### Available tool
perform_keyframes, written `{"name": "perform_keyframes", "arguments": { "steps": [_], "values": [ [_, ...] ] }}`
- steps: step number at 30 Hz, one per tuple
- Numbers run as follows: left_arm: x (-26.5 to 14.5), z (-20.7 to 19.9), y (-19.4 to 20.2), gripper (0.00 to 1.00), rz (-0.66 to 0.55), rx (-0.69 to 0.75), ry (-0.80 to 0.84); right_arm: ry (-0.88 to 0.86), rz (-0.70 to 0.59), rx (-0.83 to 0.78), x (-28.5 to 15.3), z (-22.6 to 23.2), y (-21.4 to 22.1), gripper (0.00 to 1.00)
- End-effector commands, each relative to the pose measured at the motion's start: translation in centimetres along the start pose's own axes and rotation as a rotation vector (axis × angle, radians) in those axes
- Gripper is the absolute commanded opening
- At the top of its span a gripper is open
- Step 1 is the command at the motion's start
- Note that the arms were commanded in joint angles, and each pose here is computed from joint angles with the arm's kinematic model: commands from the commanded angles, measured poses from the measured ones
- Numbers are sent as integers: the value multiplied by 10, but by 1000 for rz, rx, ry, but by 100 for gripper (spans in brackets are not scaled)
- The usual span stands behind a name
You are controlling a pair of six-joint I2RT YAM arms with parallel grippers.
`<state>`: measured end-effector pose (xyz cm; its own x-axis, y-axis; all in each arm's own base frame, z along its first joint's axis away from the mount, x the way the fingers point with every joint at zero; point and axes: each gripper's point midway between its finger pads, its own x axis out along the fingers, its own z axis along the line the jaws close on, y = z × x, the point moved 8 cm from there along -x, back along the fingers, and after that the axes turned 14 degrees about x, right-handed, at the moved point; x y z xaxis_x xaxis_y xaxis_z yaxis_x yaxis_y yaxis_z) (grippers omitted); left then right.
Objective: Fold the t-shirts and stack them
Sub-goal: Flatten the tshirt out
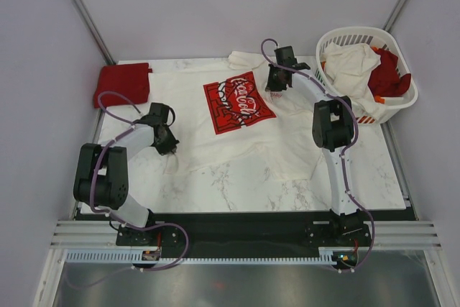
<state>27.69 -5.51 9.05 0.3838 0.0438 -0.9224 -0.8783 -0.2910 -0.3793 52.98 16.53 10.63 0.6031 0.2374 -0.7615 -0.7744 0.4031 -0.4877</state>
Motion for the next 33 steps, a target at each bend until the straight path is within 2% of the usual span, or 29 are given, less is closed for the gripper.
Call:
{"name": "perform_keyframes", "arguments": {
  "steps": [1,3,5,12,21,23,24,25,27,28,29,31,33],
  "values": [
    [-2,10,16,2,35,0,-52,-24,-67,-3,-4,10,-16,7],
    [-4,12,19,2,42,-4,-48,-13,-81,-9,-7,7,-20,0],
    [-10,16,23,2,51,-9,-45,19,-117,-3,-16,3,-29,0],
    [-41,31,27,2,48,-74,14,269,-294,75,-52,-56,-73,0],
    [-53,47,29,2,72,-84,-21,387,-315,95,-60,-77,-80,1],
    [-56,46,30,2,68,-88,-10,453,-319,98,-65,-84,-78,9],
    [-58,44,30,2,72,-89,13,459,-323,98,-70,-84,-78,46],
    [-60,44,30,2,70,-89,17,465,-325,98,-73,-84,-78,64],
    [-66,38,26,32,66,-77,72,495,-356,75,-88,-79,-79,80],
    [-71,38,25,46,61,-71,81,504,-373,62,-95,-75,-80,81],
    [-75,37,22,66,49,-68,90,521,-401,47,-101,-71,-82,82],
    [-87,38,17,75,19,-43,80,489,-438,8,-120,-49,-86,84],
    [-102,44,9,78,-52,-5,38,348,-439,-36,-129,-18,-88,84]
  ]
}}
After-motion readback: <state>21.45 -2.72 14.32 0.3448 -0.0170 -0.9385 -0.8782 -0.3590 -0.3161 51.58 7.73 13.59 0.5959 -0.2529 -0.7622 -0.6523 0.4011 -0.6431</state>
